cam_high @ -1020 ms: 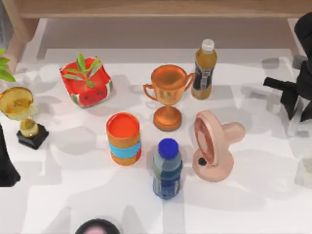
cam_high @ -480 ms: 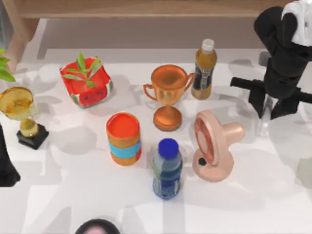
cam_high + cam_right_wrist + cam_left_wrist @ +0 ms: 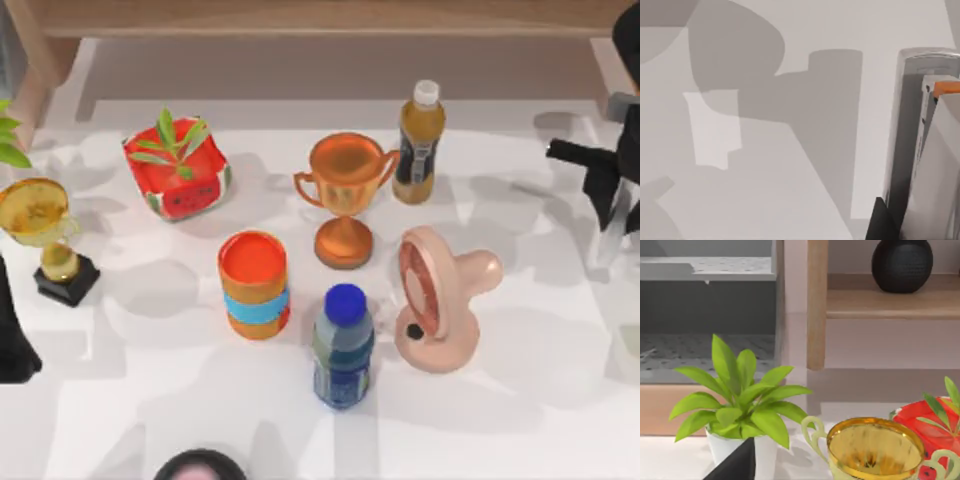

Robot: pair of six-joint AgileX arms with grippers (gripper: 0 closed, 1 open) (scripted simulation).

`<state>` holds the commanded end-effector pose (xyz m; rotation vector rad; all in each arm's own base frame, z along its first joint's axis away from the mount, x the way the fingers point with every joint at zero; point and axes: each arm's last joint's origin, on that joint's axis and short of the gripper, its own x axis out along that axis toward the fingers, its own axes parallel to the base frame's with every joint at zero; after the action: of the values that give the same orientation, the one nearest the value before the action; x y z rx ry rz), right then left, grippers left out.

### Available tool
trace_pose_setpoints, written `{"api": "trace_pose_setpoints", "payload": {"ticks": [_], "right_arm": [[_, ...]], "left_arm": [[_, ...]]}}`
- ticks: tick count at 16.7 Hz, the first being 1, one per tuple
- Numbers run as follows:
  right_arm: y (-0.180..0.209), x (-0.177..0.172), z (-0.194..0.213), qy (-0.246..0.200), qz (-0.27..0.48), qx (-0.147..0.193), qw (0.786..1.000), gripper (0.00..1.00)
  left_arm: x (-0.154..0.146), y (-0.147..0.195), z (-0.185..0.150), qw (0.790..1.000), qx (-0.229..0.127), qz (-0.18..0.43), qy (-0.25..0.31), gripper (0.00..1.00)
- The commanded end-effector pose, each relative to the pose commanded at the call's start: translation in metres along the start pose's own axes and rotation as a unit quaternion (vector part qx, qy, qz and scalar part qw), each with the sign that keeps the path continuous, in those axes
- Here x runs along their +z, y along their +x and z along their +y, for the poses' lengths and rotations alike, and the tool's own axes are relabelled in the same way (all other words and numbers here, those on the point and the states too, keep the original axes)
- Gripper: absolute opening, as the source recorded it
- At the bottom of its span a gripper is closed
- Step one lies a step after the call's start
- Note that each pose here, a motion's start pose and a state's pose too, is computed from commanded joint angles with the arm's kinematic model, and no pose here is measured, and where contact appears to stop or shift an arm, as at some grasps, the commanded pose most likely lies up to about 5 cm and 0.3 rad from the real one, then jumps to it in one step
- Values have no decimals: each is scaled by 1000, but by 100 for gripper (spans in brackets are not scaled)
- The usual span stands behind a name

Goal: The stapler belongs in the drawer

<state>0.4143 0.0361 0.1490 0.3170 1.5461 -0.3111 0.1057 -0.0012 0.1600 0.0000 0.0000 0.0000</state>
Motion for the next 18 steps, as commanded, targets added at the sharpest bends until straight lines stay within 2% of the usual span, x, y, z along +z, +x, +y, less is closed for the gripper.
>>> {"api": "trace_pose_setpoints", "payload": {"ticks": [5, 10, 14, 18], "right_arm": [[-2, -1, 3, -6, -1, 2, 1000, 0], [-68, 3, 4, -56, -57, 40, 996, 0], [-126, 21, -37, -77, -111, 50, 989, 0], [-147, 55, -95, -89, -139, 32, 986, 0]], "left_arm": [[0, 0, 0, 1000, 0, 0, 0, 100], [0, 0, 0, 1000, 0, 0, 0, 100], [0, 0, 0, 1000, 0, 0, 0, 100], [0, 0, 0, 1000, 0, 0, 0, 100]]}}
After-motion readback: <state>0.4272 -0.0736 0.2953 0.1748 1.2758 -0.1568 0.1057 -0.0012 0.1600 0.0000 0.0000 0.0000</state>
